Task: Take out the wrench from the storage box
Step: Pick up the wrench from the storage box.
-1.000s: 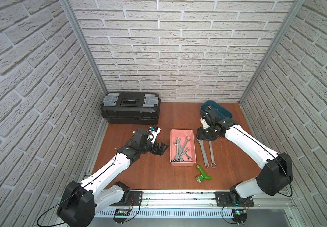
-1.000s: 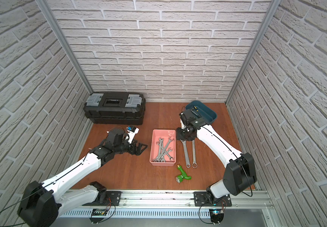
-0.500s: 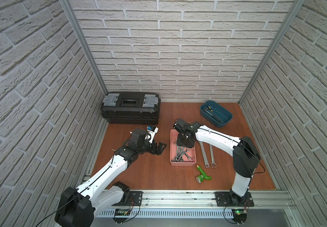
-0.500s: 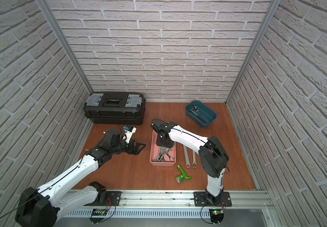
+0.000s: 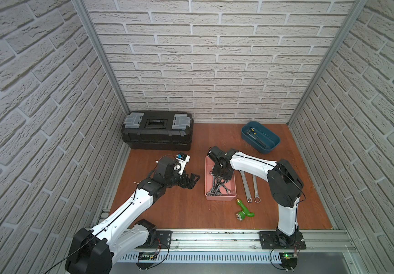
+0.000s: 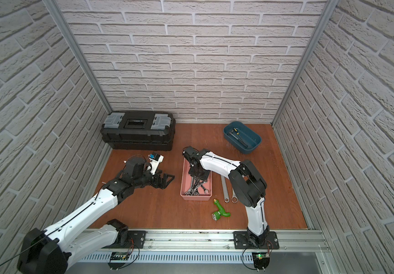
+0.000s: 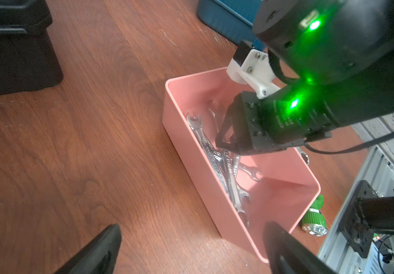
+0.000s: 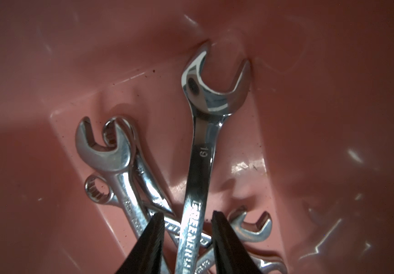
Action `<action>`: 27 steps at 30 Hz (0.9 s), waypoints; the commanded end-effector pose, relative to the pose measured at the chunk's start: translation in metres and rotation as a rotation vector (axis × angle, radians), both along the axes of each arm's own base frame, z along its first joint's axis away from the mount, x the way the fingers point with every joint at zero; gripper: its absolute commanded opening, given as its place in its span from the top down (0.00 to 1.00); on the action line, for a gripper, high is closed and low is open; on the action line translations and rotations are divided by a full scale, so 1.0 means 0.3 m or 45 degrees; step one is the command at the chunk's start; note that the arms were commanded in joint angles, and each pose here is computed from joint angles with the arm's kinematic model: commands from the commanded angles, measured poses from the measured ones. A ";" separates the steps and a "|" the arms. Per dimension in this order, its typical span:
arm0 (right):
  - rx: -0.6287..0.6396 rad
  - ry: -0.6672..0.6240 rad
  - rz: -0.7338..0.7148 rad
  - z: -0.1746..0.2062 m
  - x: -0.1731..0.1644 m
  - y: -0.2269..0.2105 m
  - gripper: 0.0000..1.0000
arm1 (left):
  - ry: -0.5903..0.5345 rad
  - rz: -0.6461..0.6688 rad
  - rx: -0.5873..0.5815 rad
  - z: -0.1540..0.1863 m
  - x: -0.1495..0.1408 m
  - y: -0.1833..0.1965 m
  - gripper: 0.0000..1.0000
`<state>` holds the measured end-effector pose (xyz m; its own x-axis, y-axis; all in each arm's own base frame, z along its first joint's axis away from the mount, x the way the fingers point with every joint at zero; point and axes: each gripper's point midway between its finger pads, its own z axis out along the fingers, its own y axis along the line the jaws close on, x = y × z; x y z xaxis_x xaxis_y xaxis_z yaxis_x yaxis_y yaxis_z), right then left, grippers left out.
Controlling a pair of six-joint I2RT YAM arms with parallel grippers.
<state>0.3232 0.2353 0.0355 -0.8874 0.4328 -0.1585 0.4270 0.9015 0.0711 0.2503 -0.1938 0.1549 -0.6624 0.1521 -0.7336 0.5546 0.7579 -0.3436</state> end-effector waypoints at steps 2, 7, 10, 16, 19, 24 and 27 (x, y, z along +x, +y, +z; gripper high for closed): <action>-0.007 0.044 -0.074 -0.075 -0.008 -0.018 0.62 | -0.026 -0.020 0.003 0.001 -0.010 0.008 0.02; -0.048 0.104 -0.114 -0.127 -0.041 -0.045 0.65 | -0.026 -0.021 -0.001 -0.001 -0.019 0.011 0.02; -0.027 0.145 -0.169 -0.154 -0.077 -0.050 0.66 | -0.025 -0.020 0.000 -0.006 -0.025 0.015 0.02; -0.150 0.118 -0.193 -0.064 -0.108 -0.119 0.68 | -0.016 -0.029 -0.009 -0.012 -0.028 0.010 0.02; -0.082 0.143 -0.188 -0.098 -0.109 -0.095 0.67 | -0.013 -0.032 -0.014 -0.016 -0.024 0.006 0.02; -0.054 0.223 -0.190 -0.177 -0.119 -0.063 0.67 | -0.020 -0.034 -0.010 -0.008 -0.021 0.005 0.02; -0.043 0.242 -0.201 -0.212 -0.118 -0.048 0.69 | -0.020 -0.032 -0.005 -0.009 -0.028 0.011 0.02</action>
